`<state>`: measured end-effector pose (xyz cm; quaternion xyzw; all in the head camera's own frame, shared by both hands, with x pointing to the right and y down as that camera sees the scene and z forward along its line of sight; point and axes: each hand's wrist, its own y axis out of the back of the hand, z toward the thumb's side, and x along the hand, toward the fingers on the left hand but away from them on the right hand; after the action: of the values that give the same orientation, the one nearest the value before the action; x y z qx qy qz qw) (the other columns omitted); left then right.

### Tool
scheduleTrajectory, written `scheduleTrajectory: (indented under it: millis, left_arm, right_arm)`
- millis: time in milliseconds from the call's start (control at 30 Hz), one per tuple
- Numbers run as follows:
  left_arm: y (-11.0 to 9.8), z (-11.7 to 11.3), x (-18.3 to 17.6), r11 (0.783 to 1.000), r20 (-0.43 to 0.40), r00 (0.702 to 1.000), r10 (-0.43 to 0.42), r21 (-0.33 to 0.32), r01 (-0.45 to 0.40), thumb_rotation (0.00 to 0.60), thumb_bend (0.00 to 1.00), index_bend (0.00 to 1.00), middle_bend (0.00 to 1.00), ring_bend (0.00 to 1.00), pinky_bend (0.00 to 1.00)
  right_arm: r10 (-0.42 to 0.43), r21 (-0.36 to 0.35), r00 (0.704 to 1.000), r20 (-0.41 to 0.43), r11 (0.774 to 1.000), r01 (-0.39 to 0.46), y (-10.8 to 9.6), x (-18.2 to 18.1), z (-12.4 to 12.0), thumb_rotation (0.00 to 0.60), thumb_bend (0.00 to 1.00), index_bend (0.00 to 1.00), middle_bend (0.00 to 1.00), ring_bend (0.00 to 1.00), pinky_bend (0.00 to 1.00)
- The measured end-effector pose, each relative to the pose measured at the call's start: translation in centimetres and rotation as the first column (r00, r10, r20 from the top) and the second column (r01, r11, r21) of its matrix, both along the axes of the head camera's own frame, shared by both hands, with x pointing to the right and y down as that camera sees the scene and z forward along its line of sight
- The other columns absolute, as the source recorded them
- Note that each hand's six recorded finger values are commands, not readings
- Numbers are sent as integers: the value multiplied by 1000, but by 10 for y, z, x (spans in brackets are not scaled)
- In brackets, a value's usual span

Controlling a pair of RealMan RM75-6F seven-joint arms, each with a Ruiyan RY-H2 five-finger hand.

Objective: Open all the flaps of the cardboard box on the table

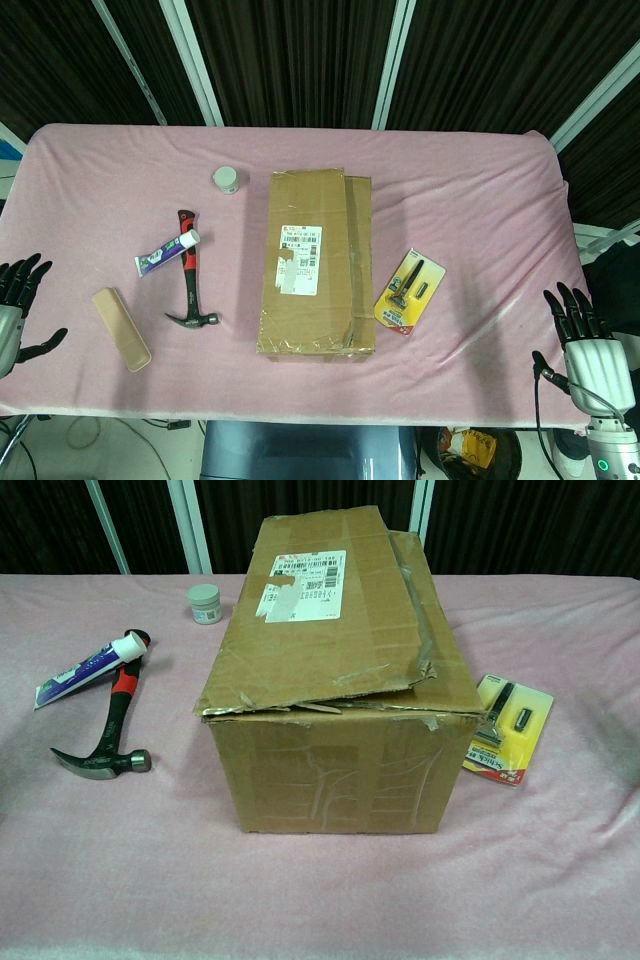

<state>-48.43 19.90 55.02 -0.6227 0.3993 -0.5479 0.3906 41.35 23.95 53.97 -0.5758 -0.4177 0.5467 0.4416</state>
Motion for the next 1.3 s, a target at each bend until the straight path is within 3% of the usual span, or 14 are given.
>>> scheduleTrajectory:
  millis: [433, 667, 767, 900, 1000, 1100, 1300]
  left_arm:
    - [0, 0, 3, 999, 18, 999, 44, -2, -44, 600, 170, 0, 0, 0, 0]
    - [-10, -4, 22, 989, 6, 989, 148, 1, -148, 600, 314, 0, 0, 0, 2]
    - [-25, -9, 41, 972, -3, 972, 234, 14, -234, 600, 419, 0, 0, 0, 66]
    - [-49, -14, 78, 935, -12, 935, 354, 22, -354, 600, 569, 25, 26, 20, 119]
    - [-68, -16, 111, 895, -11, 895, 446, 23, -446, 600, 669, 62, 67, 57, 177]
    - [-87, -18, 149, 840, 1, 841, 542, 30, -542, 600, 742, 94, 105, 75, 188]
    - [-112, -23, 230, 705, 29, 707, 707, 55, -707, 600, 817, 127, 173, 141, 234]
  right_arm:
    - [-1, -3, 1000, 1, 1000, 1, 0, -1, 1, 600, 296, 0, 5, 0, 226]
    - [14, -9, 1000, 9, 1000, -14, -2, 1, 2, 600, 296, 0, 4, 0, 226]
    - [19, -10, 1000, 12, 1000, -19, -3, 2, 4, 600, 296, 0, 5, 0, 226]
    - [28, -15, 999, 19, 1000, -27, -6, 3, 6, 600, 296, 0, 5, 0, 226]
    - [35, -18, 999, 25, 999, -35, -7, 3, 7, 600, 296, 0, 5, 0, 226]
    - [43, -18, 999, 31, 999, -42, -8, 3, 7, 600, 295, 0, 5, 0, 226]
    - [62, -24, 997, 46, 998, -61, -9, 6, 8, 600, 296, 0, 5, 0, 226]
